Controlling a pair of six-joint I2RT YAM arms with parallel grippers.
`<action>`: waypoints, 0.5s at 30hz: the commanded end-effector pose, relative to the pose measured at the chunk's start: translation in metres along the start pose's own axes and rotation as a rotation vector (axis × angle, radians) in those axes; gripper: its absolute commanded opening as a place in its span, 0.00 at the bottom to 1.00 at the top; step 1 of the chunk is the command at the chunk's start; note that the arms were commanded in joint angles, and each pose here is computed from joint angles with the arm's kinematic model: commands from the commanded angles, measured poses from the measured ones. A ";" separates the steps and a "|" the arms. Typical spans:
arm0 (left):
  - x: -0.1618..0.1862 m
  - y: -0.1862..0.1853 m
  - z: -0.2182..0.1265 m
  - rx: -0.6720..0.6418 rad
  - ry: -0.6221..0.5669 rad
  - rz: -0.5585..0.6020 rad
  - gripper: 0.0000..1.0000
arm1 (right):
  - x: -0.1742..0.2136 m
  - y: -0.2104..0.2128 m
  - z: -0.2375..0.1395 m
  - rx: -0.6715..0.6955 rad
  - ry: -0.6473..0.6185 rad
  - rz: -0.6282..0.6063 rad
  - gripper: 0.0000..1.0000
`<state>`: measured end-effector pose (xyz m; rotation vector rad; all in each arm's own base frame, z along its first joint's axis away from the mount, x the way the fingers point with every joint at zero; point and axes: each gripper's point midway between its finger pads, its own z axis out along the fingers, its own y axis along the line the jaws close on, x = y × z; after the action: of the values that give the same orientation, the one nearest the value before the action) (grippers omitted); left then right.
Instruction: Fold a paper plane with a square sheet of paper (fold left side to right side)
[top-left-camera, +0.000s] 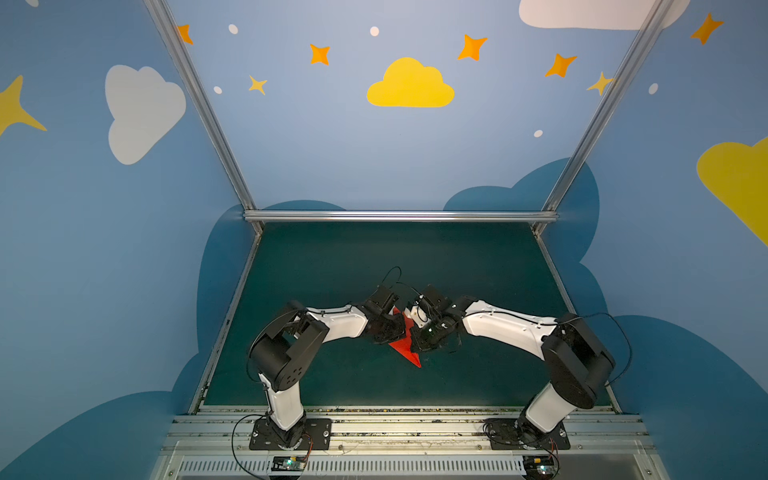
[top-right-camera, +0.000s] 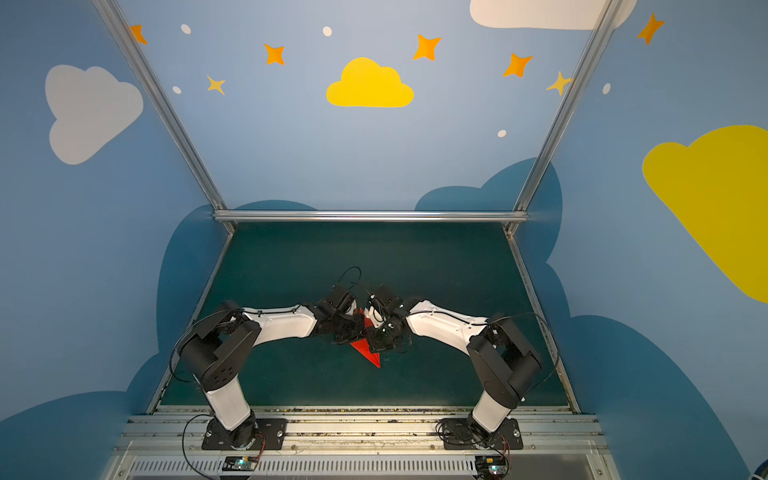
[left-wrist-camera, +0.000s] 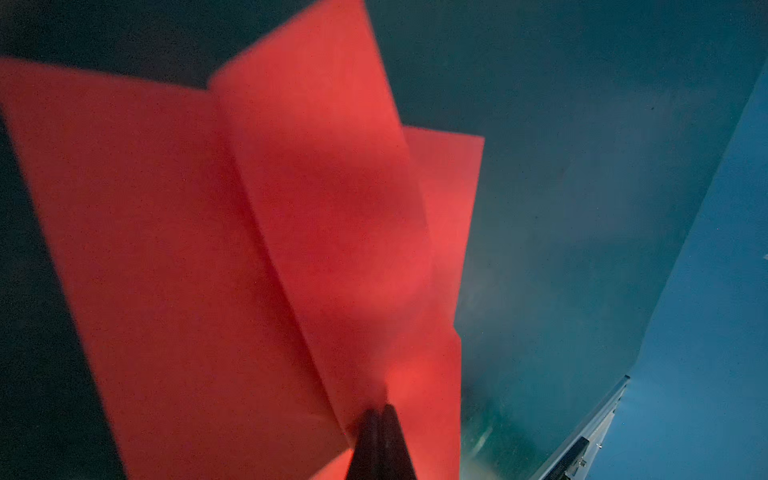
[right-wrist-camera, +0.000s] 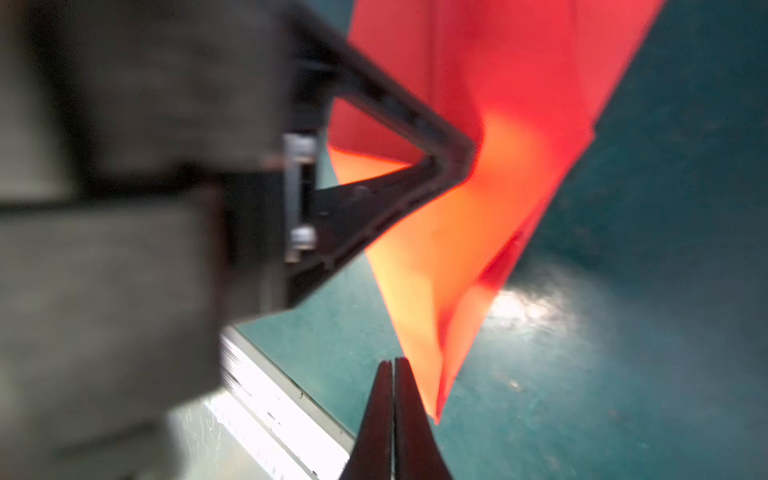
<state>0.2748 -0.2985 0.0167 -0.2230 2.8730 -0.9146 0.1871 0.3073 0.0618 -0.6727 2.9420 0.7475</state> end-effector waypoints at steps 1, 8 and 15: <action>0.009 0.029 0.011 -0.098 0.029 -0.031 0.03 | 0.000 -0.010 0.005 0.051 0.016 0.000 0.00; 0.009 0.029 0.011 -0.100 0.030 -0.029 0.03 | 0.000 -0.019 0.012 0.068 0.024 0.011 0.00; 0.009 0.029 0.011 -0.102 0.030 -0.030 0.03 | 0.005 -0.027 0.020 0.075 0.040 0.024 0.00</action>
<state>0.2748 -0.2985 0.0167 -0.2230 2.8730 -0.9146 0.1938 0.2994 0.0410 -0.6496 2.9833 0.6616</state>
